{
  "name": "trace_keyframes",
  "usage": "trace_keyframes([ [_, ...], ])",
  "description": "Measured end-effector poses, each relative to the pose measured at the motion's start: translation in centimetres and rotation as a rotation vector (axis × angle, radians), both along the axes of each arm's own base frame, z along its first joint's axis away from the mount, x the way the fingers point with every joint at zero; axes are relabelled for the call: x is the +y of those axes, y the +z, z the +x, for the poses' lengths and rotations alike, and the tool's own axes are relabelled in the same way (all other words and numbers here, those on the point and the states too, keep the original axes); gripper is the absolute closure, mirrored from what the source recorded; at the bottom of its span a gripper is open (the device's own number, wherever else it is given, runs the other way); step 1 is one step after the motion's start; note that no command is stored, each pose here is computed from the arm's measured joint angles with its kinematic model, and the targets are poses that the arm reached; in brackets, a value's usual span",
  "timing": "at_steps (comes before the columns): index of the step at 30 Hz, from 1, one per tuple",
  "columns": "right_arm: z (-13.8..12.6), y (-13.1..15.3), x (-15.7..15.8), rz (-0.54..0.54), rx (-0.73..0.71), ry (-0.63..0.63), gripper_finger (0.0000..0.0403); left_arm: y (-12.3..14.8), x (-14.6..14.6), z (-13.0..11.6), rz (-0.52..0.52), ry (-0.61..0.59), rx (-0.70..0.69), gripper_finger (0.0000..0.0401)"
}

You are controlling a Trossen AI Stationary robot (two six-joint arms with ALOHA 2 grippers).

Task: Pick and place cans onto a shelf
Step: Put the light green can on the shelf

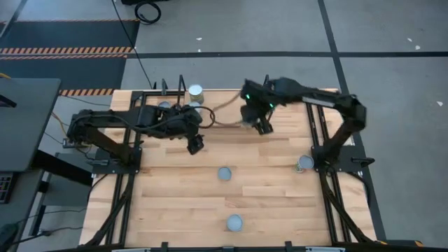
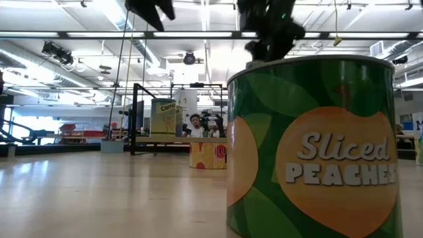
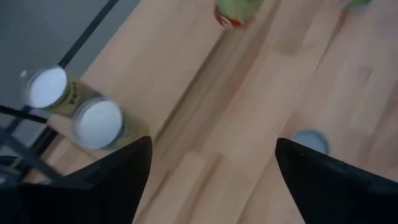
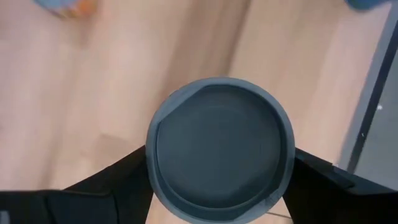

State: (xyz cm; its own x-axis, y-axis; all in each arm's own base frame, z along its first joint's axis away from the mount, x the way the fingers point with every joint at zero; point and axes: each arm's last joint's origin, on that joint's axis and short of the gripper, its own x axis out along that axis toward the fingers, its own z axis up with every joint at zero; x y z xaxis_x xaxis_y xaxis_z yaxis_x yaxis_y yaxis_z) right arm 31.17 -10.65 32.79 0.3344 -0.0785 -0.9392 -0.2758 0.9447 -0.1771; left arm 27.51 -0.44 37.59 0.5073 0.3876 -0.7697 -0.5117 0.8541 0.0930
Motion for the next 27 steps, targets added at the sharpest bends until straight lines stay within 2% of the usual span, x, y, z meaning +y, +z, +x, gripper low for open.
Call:
trace_keyframes([
  [4, 0.7, -1.8, -3.6, -0.022, 0.082, 0.014, 0.0107, -0.3, 0.8, -0.6, 0.027, -0.045, 0.098, 0.0054],
  [10, 1.0, -5.0, -6.6, 0.012, 0.193, 0.037, 0.0107, 0.7, 2.3, -2.0, 0.082, -0.076, 0.121, 0.0054],
  [15, 1.4, -6.6, -7.4, 0.03, 0.228, 0.046, 0.0107, 1.3, 4.2, -3.4, 0.125, -0.054, 0.159, 0.0054],
  [27, 0.6, -6.5, -8.7, 0.019, 0.24, -0.016, 0.0084, 1.8, 7.0, -4.2, 0.173, -0.069, 0.179, 0.0054],
])
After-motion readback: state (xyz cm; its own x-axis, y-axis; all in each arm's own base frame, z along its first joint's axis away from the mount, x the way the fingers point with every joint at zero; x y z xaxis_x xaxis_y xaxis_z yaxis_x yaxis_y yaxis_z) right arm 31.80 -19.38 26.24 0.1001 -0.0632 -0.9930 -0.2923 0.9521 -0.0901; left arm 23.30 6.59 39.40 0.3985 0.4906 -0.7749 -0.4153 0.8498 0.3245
